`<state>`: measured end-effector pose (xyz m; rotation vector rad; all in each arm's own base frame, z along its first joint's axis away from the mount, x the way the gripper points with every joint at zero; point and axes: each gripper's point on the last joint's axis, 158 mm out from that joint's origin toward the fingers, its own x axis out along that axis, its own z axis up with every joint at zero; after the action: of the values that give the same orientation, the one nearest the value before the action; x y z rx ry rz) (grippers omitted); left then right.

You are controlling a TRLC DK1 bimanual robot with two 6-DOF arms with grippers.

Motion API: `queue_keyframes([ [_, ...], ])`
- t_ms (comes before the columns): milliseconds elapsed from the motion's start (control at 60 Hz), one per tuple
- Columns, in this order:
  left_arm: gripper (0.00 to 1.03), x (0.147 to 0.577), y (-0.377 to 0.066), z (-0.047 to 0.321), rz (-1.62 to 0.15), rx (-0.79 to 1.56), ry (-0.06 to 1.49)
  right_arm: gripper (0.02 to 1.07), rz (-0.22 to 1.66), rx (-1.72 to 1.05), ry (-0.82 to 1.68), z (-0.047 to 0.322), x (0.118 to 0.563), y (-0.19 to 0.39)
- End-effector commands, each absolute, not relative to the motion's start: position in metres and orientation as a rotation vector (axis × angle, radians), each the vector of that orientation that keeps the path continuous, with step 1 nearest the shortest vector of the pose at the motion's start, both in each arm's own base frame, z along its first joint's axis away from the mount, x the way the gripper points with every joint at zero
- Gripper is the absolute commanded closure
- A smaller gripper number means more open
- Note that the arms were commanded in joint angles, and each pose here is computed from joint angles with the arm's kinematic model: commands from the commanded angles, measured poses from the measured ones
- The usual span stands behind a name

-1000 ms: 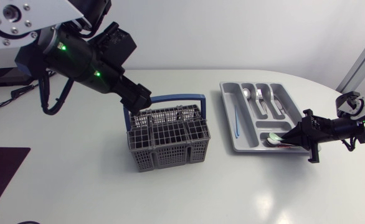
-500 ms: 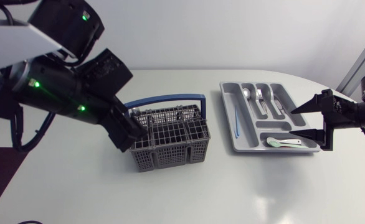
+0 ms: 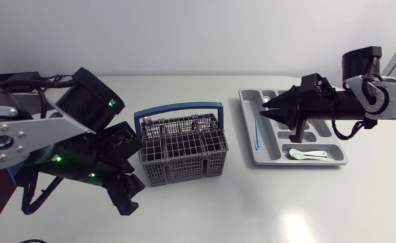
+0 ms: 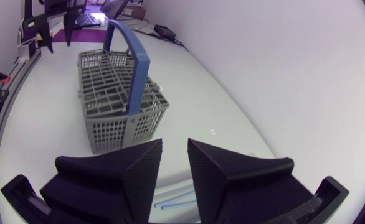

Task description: Unload the cutlery basket into the drawer organizer.

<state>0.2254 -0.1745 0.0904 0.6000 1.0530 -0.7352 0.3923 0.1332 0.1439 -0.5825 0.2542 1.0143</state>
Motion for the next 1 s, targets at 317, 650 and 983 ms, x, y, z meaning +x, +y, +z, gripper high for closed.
queue_keyframes([
  [317,0.8,0.234,-0.178,0.044,-0.731,0.607,1.059,0.93,1.085,-0.383,0.325,0.12,0.414,0.219],
  [650,0.8,0.264,-0.159,0.039,-0.652,0.566,1.048,0.93,1.128,-0.372,0.307,0.12,0.415,0.247],
  [983,0.8,0.318,-0.135,0.042,-0.561,0.543,0.95,0.93,1.248,-0.39,0.331,0.117,0.347,0.242],
])
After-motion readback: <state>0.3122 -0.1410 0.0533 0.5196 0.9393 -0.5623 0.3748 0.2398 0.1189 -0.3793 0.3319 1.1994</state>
